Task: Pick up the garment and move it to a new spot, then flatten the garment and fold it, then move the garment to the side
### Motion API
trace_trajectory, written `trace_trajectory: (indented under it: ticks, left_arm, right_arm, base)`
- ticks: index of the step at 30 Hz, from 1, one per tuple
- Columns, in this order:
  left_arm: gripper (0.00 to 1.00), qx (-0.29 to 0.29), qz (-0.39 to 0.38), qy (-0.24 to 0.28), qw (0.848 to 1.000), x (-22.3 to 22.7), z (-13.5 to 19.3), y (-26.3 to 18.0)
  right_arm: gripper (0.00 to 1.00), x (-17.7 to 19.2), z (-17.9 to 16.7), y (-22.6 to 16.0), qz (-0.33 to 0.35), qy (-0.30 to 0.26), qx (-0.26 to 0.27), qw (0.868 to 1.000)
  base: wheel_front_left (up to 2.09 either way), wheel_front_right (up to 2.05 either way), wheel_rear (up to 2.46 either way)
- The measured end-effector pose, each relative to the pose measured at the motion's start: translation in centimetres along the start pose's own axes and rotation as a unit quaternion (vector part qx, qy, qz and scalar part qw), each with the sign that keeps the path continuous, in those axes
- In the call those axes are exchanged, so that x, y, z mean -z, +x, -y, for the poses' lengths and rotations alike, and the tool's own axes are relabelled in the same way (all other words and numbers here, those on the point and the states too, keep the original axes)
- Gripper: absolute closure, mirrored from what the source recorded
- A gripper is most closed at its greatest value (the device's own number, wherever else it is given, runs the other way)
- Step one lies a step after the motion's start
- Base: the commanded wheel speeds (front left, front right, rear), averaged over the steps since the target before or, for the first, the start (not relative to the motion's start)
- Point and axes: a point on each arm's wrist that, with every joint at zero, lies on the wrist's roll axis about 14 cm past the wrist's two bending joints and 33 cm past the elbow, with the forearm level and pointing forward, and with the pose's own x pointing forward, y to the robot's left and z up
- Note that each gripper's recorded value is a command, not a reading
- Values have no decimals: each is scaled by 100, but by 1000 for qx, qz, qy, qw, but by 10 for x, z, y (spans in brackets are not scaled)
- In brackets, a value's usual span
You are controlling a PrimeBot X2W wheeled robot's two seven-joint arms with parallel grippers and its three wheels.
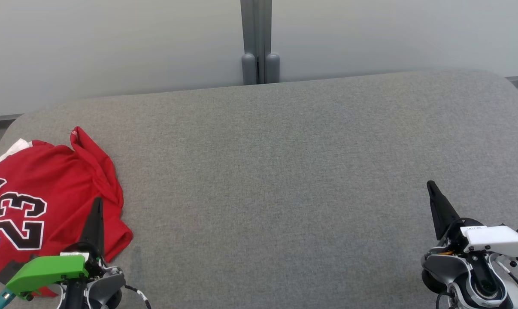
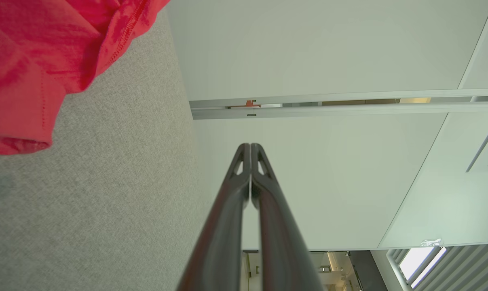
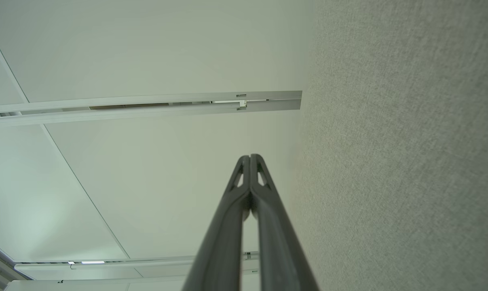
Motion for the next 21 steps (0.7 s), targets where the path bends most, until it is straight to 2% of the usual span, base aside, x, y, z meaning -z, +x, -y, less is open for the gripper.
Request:
trace_trajectory:
  ticks: [17, 18, 21]
  left_arm:
    - [100, 0, 0, 0, 1000, 0, 0, 0]
    - [0, 0, 0, 0, 1000, 0, 0, 0]
    - [0, -20, 1, -4, 1000, 1, -13, -5]
  right_arm:
    - [100, 0, 0, 0, 0, 0, 0, 1000]
    - [0, 0, 0, 0, 0, 0, 0, 1000]
    - [0, 1, 13, -5, 1, 4, 19, 1000]
  base:
    - [0, 0, 0]
    - [0, 0, 0]
    - [0, 0, 0]
